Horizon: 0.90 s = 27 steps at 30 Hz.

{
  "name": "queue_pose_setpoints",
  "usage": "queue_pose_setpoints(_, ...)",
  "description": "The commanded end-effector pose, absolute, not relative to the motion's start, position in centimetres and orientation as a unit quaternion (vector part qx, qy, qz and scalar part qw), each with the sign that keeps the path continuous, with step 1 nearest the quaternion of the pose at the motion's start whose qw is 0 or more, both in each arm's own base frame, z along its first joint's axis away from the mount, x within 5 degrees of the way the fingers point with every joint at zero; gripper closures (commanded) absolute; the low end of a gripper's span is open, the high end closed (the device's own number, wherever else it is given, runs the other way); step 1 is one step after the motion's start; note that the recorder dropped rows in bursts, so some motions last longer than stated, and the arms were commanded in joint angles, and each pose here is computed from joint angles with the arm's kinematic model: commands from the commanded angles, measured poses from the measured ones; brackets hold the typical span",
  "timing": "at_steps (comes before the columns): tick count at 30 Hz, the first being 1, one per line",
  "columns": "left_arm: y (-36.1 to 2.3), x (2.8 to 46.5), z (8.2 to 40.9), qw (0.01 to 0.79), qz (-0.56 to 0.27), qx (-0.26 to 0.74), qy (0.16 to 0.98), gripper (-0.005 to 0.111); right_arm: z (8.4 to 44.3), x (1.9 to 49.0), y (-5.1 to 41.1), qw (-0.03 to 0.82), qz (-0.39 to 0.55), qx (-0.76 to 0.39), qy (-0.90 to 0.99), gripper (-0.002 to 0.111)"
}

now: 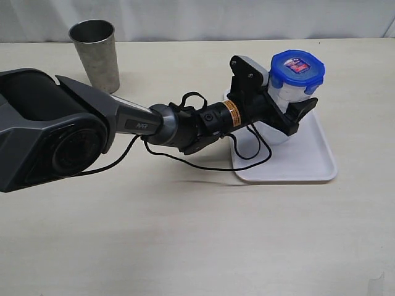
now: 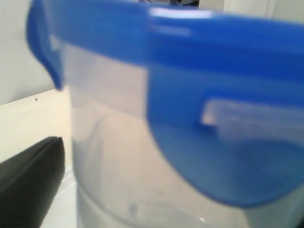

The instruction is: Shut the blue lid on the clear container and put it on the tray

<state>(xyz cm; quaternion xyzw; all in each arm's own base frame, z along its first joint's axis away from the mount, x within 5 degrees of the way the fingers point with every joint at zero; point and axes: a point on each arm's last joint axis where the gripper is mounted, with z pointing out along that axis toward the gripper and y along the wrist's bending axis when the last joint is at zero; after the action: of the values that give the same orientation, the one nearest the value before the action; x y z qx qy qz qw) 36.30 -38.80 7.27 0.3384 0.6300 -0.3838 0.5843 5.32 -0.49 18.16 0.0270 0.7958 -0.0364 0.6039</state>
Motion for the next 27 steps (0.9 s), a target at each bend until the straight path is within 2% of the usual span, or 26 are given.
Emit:
queue_pose_setpoints(1, -38.84, 36.39, 8.07, 0.59, -0.386, 0.334, 0.626, 0.019, 18.21, 5.32, -0.51, 0.609, -0.037, 0.029, 0.791, 0.104)
queue_pose_setpoints(27, -38.05, 36.5, 8.07, 0.561, -0.375, 0.371, 0.638, 0.019, 18.21, 5.32, -0.51, 0.609, -0.037, 0.029, 0.791, 0.104)
